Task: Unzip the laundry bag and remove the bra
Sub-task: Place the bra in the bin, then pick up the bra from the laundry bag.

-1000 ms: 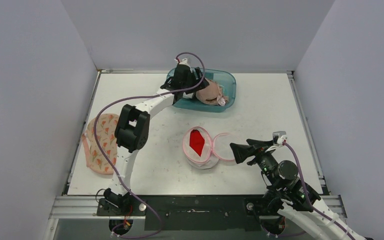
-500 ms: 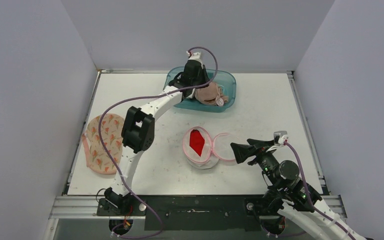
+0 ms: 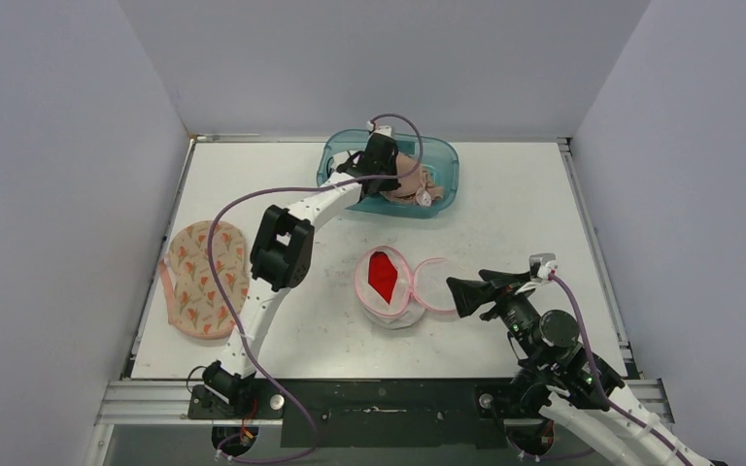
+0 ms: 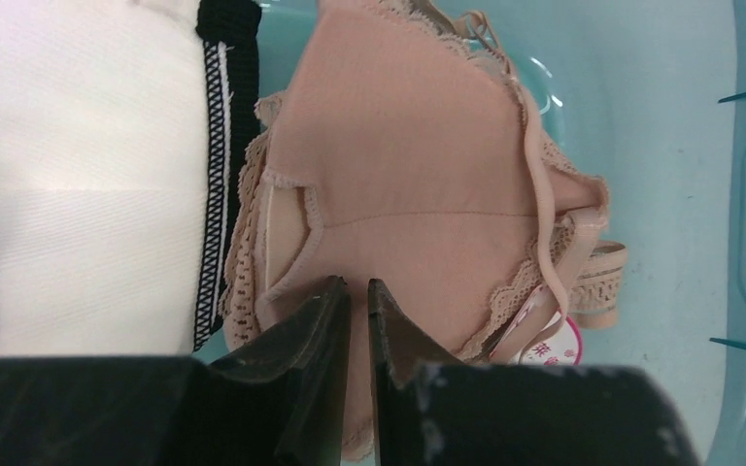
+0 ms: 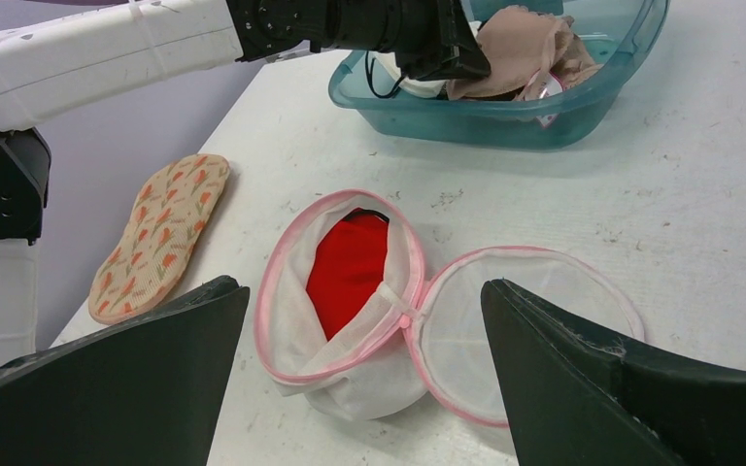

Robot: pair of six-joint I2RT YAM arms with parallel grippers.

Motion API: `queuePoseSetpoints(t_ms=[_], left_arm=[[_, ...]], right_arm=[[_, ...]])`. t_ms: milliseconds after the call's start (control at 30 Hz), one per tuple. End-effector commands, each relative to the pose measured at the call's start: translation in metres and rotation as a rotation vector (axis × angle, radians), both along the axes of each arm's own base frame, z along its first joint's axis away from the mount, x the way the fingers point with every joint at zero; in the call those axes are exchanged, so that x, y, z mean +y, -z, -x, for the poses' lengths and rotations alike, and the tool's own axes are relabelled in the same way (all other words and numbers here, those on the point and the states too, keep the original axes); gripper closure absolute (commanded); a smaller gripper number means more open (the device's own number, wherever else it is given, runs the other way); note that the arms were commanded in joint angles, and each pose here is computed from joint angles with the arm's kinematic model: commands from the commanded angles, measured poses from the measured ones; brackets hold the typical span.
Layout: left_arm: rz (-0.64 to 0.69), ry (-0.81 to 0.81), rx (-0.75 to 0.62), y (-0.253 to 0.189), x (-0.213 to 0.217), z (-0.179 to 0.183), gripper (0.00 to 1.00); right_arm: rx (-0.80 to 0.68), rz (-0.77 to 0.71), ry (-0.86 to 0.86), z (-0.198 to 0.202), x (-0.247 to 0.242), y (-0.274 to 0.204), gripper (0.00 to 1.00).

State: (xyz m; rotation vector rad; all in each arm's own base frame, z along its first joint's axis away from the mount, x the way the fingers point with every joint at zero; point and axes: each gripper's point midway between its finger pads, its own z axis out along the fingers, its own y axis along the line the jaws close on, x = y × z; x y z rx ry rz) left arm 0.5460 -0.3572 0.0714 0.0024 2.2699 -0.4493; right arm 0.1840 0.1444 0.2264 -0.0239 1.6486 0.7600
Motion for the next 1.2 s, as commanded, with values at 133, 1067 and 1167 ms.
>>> queuePoseSetpoints(t_ms=[133, 1067, 1167], left_arm=[[0.127, 0.072, -0.034, -0.024, -0.031, -0.009, 0.88], [-0.280, -0.090, -0.548, -0.218, 0.075, 0.193, 0.02], [-0.279, -0.080, -0.493, -0.194, 0.086, 0.219, 0.04]], right_arm=[[-0.027, -0.017, -0.005, 0.000, 0.002, -0.017, 0.05], [0.094, -0.001, 0.046, -0.023, 0.019, -0.003, 0.10], [0.096, 0.031, 0.000, -0.026, 0.032, 0.005, 0.10]])
